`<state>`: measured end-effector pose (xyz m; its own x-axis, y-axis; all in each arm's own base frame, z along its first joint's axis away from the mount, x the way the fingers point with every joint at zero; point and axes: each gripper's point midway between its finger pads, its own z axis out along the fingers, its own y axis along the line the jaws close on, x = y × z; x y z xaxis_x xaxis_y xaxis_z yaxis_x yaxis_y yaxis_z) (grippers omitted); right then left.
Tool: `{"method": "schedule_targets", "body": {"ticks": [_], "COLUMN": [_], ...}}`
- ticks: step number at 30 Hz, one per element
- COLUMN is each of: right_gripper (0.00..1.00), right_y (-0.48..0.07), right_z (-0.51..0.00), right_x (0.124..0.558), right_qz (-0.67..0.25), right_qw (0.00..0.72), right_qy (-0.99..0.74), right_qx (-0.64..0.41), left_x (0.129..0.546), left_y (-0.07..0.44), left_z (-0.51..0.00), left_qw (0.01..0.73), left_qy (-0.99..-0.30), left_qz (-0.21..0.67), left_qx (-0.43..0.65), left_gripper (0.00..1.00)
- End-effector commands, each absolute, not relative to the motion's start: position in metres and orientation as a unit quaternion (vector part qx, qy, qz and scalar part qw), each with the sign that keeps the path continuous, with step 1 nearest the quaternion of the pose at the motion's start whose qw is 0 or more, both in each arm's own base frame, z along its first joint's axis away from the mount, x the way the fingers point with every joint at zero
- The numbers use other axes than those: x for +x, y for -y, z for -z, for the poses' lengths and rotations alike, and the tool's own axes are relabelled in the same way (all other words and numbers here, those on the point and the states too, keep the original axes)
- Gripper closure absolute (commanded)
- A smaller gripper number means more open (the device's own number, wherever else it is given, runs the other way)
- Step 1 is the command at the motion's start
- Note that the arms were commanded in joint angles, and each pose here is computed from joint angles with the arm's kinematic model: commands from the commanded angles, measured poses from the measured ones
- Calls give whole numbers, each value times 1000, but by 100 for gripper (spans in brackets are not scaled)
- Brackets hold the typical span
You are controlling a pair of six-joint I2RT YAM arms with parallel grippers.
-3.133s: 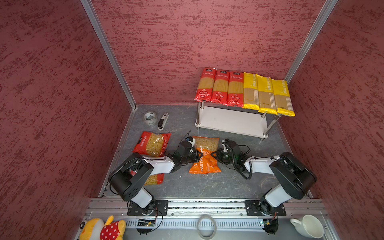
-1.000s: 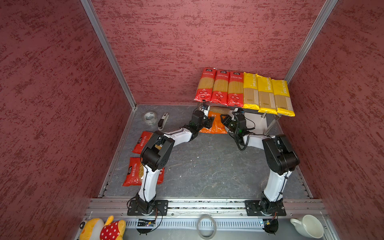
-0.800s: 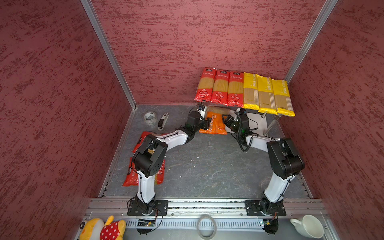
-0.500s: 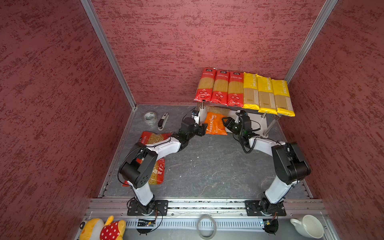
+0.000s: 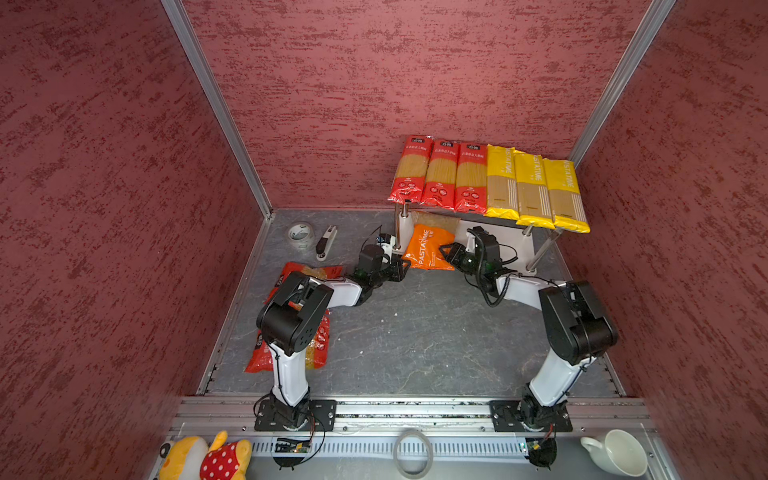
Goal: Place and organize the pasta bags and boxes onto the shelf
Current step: 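Carry the orange macaroni bag with both grippers onto the lower shelf, then open both grippers to release the bag on the lower shelf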
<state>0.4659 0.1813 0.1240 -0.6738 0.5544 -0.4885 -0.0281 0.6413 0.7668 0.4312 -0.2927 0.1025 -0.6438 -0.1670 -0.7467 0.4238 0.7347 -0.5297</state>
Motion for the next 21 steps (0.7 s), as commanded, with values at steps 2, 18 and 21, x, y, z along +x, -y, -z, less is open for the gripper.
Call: {"method": "schedule_targets", "body": {"ticks": [2,18,21], "right_gripper": [65,84,80], "right_y": [-193,-217,-232], "right_z": [-145,-145,-140], "right_x": [488,499,497], "right_qz": [-431,-478,-486], "right_qw": [382,356,331], "right_qy": [-802,-789,-800], "right_qx": [157,148,124], "left_x": [448,453,446], "left_y": [303,306,313], "left_z": [-135,-135,-128], "left_qw": [446,444,436], "left_qy": [-803,-809,-812], "left_qz": [383,370,373], "left_qx": [94,106,109], "left_gripper": [75,77,77]}}
